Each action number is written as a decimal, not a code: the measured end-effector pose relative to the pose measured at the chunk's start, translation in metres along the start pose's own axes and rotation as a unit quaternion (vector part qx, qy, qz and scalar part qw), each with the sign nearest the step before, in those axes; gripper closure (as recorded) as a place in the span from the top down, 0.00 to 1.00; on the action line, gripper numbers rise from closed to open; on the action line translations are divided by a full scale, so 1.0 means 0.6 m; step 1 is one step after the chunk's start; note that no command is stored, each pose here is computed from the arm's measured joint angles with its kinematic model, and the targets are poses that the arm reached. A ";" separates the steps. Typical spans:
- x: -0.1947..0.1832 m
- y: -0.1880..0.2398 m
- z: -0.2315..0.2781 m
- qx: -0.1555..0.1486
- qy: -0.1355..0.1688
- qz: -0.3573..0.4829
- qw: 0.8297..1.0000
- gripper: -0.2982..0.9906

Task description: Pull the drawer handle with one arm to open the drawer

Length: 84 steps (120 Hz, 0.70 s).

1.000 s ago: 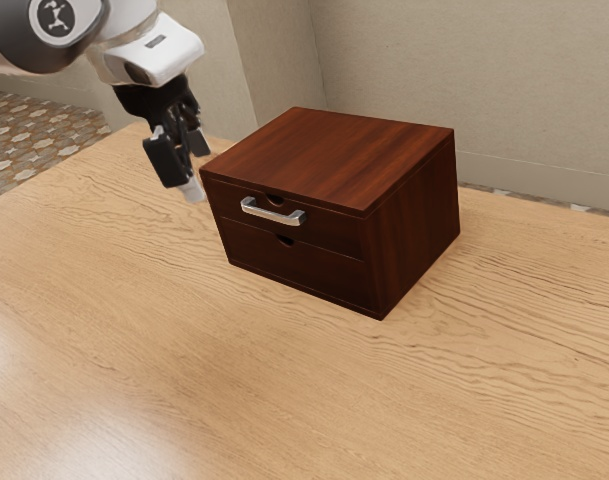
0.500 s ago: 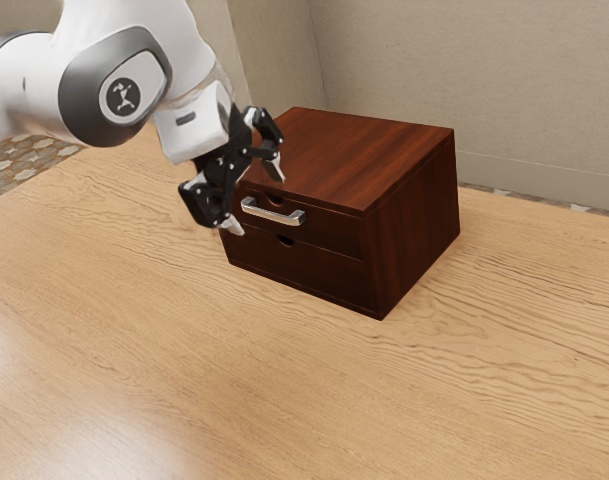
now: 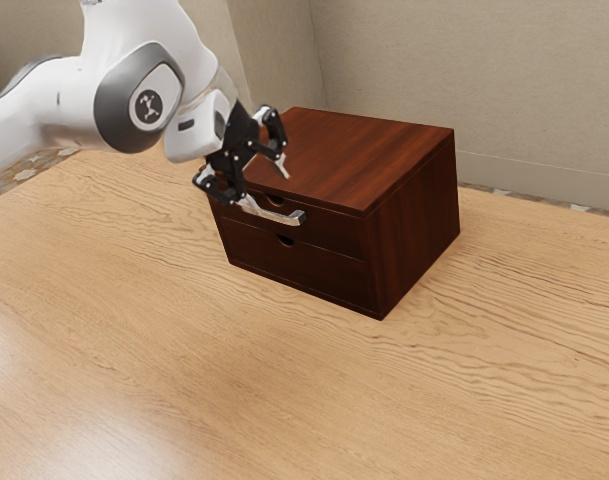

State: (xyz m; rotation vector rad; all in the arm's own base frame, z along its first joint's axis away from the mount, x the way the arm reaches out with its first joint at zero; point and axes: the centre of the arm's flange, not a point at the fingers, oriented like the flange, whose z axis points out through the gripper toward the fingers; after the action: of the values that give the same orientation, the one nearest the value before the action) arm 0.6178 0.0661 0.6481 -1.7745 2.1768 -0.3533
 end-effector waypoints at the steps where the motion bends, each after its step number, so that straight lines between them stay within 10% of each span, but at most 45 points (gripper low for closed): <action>1: -0.002 0.000 0.001 0.001 0.000 0.000 1.000 0.52; 84: -0.100 0.020 0.107 -0.008 0.033 -0.037 0.999 0.46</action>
State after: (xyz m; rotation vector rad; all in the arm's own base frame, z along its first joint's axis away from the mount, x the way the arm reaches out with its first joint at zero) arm 0.6430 0.1275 0.5896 -1.8810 2.1679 -0.4185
